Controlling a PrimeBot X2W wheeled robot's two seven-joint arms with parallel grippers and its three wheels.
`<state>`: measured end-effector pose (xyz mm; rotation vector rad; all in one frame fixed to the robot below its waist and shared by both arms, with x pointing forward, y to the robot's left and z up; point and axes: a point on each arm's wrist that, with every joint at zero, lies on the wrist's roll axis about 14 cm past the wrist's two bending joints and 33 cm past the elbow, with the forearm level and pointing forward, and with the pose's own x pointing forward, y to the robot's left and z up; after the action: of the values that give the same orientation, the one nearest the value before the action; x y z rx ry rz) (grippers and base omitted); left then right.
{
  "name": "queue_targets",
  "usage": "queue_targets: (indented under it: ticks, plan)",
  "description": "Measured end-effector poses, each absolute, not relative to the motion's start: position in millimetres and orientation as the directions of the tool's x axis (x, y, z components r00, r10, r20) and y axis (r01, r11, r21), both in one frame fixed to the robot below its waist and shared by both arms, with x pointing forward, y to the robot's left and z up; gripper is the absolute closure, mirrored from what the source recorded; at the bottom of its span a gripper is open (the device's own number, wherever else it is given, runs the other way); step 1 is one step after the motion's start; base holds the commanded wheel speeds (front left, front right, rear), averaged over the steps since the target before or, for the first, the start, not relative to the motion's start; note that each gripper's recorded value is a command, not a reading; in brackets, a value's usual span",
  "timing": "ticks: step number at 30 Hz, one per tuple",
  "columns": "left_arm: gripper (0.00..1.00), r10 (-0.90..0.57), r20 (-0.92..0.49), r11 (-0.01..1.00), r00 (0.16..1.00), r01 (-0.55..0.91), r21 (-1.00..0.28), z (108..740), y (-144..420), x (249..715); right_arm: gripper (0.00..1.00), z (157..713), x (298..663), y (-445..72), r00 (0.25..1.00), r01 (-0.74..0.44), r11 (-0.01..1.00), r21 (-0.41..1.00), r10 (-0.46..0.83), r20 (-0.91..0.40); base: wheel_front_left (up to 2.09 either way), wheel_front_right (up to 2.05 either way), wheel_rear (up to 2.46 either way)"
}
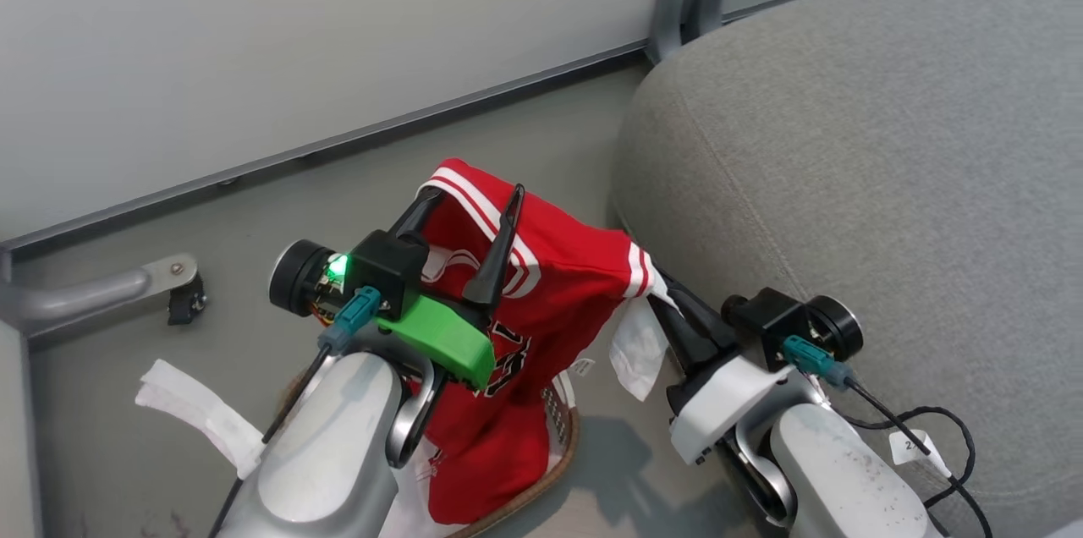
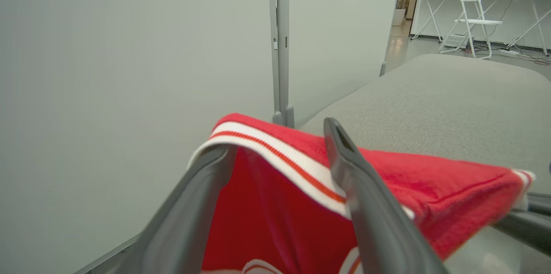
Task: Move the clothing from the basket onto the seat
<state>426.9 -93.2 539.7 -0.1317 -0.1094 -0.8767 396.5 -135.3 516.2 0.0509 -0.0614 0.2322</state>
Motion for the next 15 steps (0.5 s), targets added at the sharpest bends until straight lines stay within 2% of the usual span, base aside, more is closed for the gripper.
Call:
queue_targets:
  ticks: [8,15]
  plan:
    - [0.0,-0.834,0.155,0.522,0.53,0.848,-0.093,537,-140,405,1.0,520,369,-192,0.996,-0.053,0.996,0.069,0.047,0.08,0.0,0.0,0.0]
    - [0.0,-0.888,0.161,0.418,0.43,0.903,-0.102,537,-175,380,1.0,533,347,-242,0.987,0.104,0.993,0.056,-0.11,0.116,0.0,0.0,0.0]
